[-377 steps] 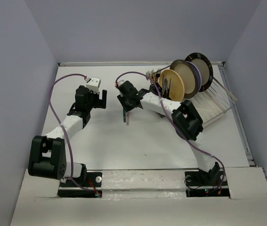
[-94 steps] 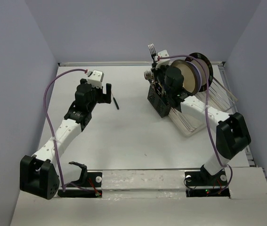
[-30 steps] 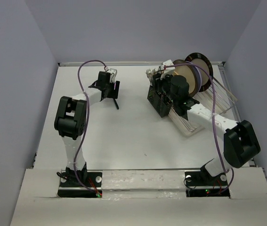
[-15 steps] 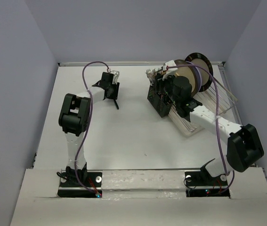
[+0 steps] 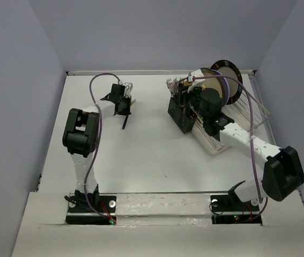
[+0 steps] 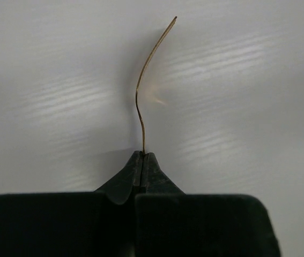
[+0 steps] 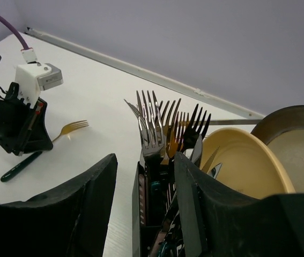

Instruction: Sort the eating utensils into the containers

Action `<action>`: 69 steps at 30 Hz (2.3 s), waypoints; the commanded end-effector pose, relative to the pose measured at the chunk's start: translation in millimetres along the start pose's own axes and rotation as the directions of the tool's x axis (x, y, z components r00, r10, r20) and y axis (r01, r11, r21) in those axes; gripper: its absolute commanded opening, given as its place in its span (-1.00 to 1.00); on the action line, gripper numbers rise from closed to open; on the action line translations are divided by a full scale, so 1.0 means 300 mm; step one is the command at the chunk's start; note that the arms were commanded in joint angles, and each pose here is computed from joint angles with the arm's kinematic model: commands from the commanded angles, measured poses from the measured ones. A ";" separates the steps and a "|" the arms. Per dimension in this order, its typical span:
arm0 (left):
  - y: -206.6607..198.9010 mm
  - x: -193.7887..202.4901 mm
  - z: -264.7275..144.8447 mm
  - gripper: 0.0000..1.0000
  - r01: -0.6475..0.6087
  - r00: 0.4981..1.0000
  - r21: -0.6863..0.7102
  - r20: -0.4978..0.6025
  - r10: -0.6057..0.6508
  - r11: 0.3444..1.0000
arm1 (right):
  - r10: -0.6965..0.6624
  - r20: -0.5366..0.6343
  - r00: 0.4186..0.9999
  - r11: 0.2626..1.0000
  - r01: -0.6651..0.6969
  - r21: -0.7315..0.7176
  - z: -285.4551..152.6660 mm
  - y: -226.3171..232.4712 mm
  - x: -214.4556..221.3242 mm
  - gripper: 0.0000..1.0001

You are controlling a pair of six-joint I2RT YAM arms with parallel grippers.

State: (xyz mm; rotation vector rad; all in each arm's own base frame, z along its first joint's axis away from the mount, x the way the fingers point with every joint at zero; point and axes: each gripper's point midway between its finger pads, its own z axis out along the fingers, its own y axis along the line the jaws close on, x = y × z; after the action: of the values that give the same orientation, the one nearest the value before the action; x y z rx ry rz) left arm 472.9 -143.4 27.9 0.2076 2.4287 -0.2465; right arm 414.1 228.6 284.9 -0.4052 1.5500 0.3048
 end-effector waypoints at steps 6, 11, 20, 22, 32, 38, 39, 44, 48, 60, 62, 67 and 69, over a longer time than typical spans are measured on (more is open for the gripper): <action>-0.167 -0.235 -0.503 -1.00 -0.089 0.952 0.298 0.308 -0.008 0.951 | 0.087 0.078 0.993 0.926 -0.052 -0.374 -0.128 0.213 -0.201 0.21; -0.321 -0.370 -0.907 -1.00 -0.334 0.791 0.397 0.611 0.025 0.855 | 0.176 0.050 0.983 0.804 -0.115 -0.584 -0.199 0.338 -0.302 0.29; -0.476 -0.311 -1.169 -1.00 -0.524 0.662 0.480 0.749 -0.017 0.704 | 0.316 0.094 0.944 0.611 -0.126 -0.782 -0.258 0.465 -0.394 0.85; -0.486 -0.314 -1.167 -1.00 -0.526 0.659 0.478 0.752 -0.018 0.703 | 0.336 0.094 0.937 0.578 -0.127 -0.806 -0.258 0.494 -0.409 0.85; -0.558 -0.291 -1.188 -1.00 -0.555 0.660 0.505 0.751 -0.020 0.661 | 0.464 0.072 0.883 0.527 -0.210 -0.823 -0.134 0.533 -0.466 0.66; -0.573 -0.274 -1.171 -1.00 -0.556 0.671 0.517 0.741 -0.015 0.651 | 0.503 0.044 0.863 0.504 -0.252 -0.826 -0.085 0.541 -0.449 0.50; -0.577 -0.272 -1.171 -1.00 -0.557 0.671 0.518 0.741 -0.015 0.649 | 0.507 0.045 0.861 0.499 -0.250 -0.830 -0.086 0.543 -0.451 0.48; -0.583 -0.264 -1.162 -1.00 -0.558 0.675 0.523 0.737 -0.013 0.645 | 0.518 0.042 0.854 0.487 -0.254 -0.836 -0.076 0.547 -0.450 -0.23; -0.587 -0.261 -1.155 -1.00 -0.556 0.681 0.528 0.732 -0.013 0.642 | 0.522 0.033 0.852 0.481 -0.262 -0.837 -0.072 0.550 -0.439 -0.60; -0.594 -0.252 -1.134 -1.00 -0.552 0.693 0.534 0.721 -0.005 0.641 | 0.520 0.026 0.854 0.462 -0.256 -0.849 -0.081 0.569 -0.440 -1.00; -0.579 -0.262 -1.119 -0.97 -0.530 0.695 0.520 0.719 -0.007 0.670 | 0.523 0.018 0.852 0.484 -0.279 -0.830 -0.070 0.560 -0.429 -1.00; -0.503 -0.281 -1.029 0.98 -0.470 0.709 0.416 0.703 0.052 0.778 | 0.414 0.140 0.899 0.718 -0.229 -0.657 -0.022 0.446 -0.445 -1.00; -0.429 -0.289 -0.968 0.98 -0.415 0.716 0.316 0.692 0.093 0.853 | 0.317 0.191 0.929 0.857 -0.194 -0.478 0.031 0.339 -0.426 -1.00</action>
State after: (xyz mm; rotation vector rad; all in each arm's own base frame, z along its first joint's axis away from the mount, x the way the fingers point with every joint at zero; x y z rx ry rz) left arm 309.0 -228.8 331.6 0.6399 1.5209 -0.8279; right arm 342.6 373.1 369.8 -0.6124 1.2845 1.3148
